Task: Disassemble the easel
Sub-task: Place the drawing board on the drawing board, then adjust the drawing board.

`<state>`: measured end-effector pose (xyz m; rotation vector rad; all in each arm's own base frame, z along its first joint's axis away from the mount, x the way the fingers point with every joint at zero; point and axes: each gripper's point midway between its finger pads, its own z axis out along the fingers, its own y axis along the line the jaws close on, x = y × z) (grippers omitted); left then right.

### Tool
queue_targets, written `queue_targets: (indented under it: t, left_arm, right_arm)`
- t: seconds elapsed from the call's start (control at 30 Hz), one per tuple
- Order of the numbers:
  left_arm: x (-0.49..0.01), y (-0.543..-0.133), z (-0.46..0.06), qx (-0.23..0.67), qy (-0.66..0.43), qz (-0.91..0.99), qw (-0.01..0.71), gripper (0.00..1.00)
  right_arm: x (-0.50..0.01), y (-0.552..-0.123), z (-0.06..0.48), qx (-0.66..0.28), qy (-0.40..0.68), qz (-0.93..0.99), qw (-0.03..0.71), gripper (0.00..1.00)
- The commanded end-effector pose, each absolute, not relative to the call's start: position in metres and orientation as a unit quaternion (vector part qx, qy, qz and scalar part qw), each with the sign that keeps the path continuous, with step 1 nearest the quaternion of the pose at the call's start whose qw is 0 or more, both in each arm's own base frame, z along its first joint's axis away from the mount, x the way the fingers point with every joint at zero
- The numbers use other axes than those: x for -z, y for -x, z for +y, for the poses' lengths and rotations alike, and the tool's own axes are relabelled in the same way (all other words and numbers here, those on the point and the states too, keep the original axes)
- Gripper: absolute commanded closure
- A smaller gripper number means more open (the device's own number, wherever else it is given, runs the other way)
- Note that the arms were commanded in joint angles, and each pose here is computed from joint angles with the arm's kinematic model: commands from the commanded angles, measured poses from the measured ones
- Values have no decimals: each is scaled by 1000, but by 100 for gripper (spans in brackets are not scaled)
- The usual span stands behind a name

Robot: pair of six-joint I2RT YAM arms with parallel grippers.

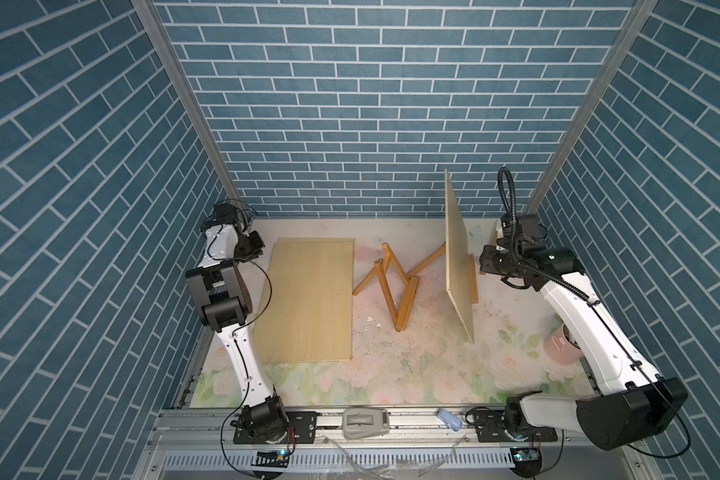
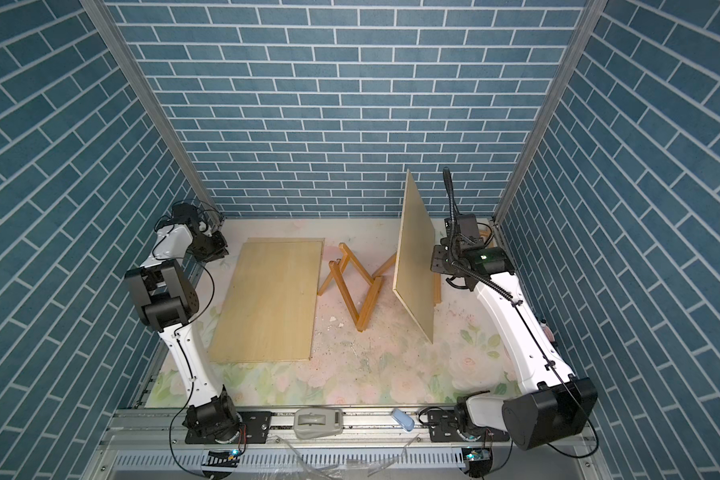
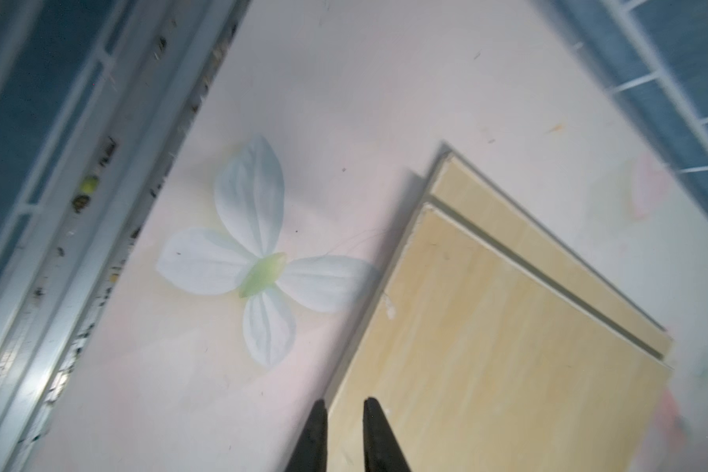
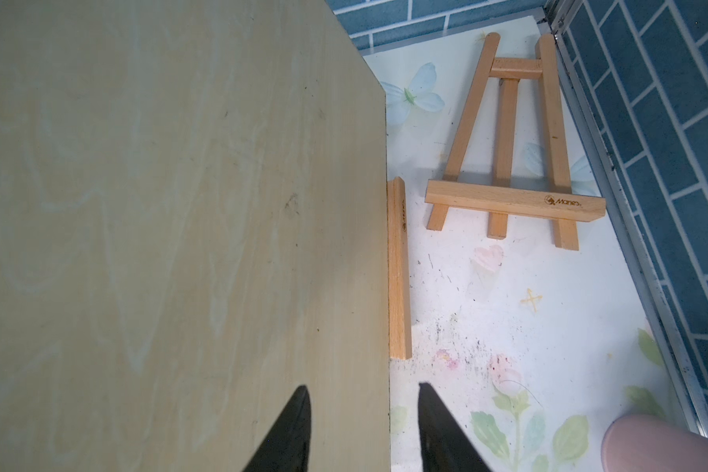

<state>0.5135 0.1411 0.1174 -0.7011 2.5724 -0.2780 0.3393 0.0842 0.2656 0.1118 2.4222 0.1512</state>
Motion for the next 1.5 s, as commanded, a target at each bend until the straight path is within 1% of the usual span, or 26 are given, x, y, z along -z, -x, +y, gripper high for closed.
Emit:
queue_targets:
  t: [0.0,0.17,0.3,0.4,0.5,0.67,0.73,0.87,0.93,1.0,1.07,1.13,1.23,1.27,1.33,1.4,1.47]
  left_arm:
    - [-181,-502,137,96,232,922,295,81]
    - [-244,-458,115,104,216,899,365,81]
    - [-284,-410,88,108,197,887,404,81]
    - [-304,-367,69,100,197,876,429,81]
    - [-311,-326,56,109,221,860,447,80]
    - [-321,-271,43,108,234,847,465,79]
    - [-329,-253,41,97,236,847,465,79]
    - [-349,-237,34,101,226,850,465,76]
    - [-364,-235,28,115,219,845,475,75]
    - [-377,-237,23,127,208,846,474,74]
    - [-389,-241,16,145,194,850,468,74]
    - [-410,-242,9,164,180,848,472,74]
    - [-446,-237,-2,189,160,836,489,74]
    - [-457,-233,-6,195,155,831,498,74]
    - [-471,-231,-9,210,158,817,513,74]
    - [-481,-234,-16,246,159,795,531,74]
    - [-484,-235,-19,270,167,778,543,74]
  right_arm:
    - [-268,-338,82,-47,-41,935,349,56]
    - [-284,-338,77,-32,-22,928,371,56]
    - [-315,-335,72,-22,-5,912,409,56]
    - [-348,-331,70,-23,9,894,447,58]
    - [-379,-325,76,-43,30,877,478,59]
    - [-419,-306,111,-98,104,853,503,63]
    - [-436,-296,137,-119,143,839,511,64]
    - [-461,-269,198,-155,238,807,518,64]
    - [-459,-254,242,-175,301,791,503,64]
    - [-448,-235,286,-202,365,777,472,65]
    - [-426,-209,331,-247,440,757,415,75]
    - [-404,-183,362,-293,487,744,352,78]
    - [-365,-159,398,-336,513,746,259,91]
    - [-350,-153,408,-337,523,747,234,93]
    - [-319,-148,425,-326,535,753,201,94]
    - [-291,-142,439,-314,547,757,171,94]
    - [-264,-135,453,-305,558,758,145,94]
